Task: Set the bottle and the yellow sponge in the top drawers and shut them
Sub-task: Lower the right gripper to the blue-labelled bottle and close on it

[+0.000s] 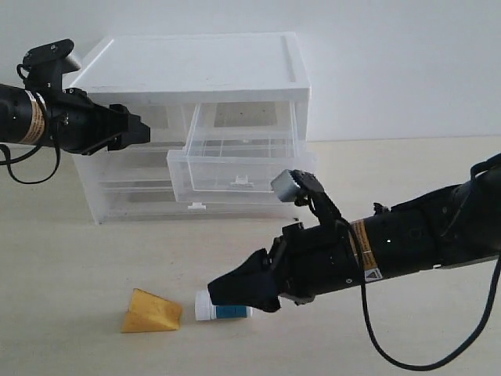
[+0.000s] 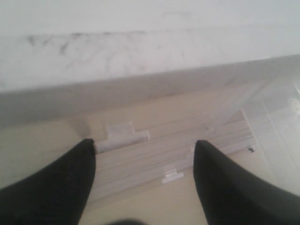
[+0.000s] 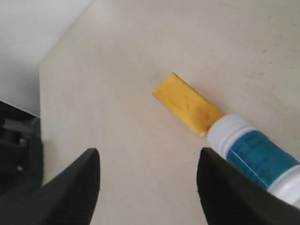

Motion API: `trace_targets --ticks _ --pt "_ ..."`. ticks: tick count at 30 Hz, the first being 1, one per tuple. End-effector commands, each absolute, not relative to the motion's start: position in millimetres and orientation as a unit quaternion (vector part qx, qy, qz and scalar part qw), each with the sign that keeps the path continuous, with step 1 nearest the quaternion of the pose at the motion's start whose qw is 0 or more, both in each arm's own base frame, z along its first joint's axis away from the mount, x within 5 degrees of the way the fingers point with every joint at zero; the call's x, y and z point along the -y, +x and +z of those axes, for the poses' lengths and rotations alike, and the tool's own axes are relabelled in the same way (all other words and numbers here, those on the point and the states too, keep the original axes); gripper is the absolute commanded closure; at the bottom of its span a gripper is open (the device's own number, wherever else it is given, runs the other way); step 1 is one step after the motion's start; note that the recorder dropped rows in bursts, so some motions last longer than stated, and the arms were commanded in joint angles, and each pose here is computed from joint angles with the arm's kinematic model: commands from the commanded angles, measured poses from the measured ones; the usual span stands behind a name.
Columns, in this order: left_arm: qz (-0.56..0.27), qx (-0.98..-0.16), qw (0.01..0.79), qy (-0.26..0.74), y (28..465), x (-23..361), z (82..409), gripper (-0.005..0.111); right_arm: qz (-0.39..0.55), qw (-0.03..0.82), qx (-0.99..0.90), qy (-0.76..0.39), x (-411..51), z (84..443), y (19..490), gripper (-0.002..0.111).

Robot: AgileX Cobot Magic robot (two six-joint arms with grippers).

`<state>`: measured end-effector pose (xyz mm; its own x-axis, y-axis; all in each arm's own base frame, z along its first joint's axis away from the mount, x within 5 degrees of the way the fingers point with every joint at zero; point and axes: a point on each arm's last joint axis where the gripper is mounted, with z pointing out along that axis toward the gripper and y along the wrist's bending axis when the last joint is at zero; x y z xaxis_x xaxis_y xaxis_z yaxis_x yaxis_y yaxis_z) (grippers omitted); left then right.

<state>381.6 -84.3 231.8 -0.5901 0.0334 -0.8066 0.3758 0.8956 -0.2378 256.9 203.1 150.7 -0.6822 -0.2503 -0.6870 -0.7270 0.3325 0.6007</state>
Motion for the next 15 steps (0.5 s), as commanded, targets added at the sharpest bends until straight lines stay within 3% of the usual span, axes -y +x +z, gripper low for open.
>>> trace_targets --ticks 1,15 --pt "-0.182 -0.863 0.458 0.109 388.9 82.1 240.4 0.048 0.420 0.275 -0.782 -0.370 -198.6 146.9 259.3 0.054" --pt "-0.183 -0.863 0.457 0.112 388.6 82.4 240.3 0.048 0.291 0.340 -0.748 -0.490 -233.4 136.3 243.1 0.054"
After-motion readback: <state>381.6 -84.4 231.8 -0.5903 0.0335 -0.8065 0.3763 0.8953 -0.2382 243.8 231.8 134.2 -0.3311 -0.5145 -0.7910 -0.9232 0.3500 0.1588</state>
